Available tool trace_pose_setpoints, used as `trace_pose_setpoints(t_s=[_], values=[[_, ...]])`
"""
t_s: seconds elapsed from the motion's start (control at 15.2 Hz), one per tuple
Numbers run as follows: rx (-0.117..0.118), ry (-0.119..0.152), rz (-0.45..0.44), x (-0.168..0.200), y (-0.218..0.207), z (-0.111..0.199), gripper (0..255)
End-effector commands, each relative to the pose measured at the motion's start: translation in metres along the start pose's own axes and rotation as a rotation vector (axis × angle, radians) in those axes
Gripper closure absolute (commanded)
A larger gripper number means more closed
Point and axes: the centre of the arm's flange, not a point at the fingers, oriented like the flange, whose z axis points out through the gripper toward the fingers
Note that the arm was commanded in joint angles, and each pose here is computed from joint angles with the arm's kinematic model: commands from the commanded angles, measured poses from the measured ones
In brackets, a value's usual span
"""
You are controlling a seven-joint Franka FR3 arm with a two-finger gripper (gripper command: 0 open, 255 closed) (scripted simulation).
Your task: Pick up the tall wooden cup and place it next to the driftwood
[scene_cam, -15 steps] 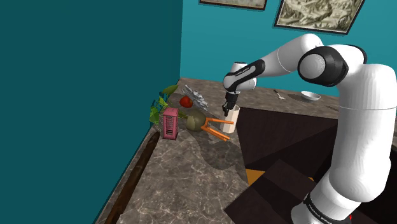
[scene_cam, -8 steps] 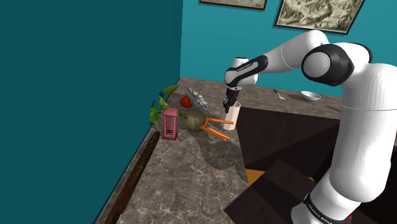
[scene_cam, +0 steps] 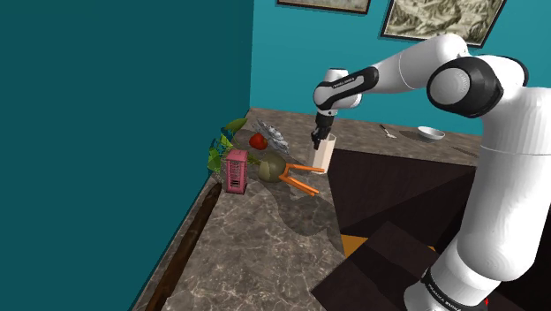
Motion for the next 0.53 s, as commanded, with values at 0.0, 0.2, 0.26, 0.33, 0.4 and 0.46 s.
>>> trace_pose_setpoints(t_s=[0.0, 0.2, 0.26, 0.33, 0.4, 0.46], values=[[0.000, 0.001, 0.000, 0.000, 0.001, -0.011, 255], [0.000, 0.001, 0.000, 0.001, 0.001, -0.027, 255], [0.000, 0.001, 0.000, 0.001, 0.001, -0.032, 255], [0.000, 0.001, 0.000, 0.001, 0.001, -0.037, 255], [0.000, 0.001, 0.000, 0.001, 0.001, -0.043, 255], [0.000, 0.001, 0.000, 0.001, 0.001, -0.048, 255]])
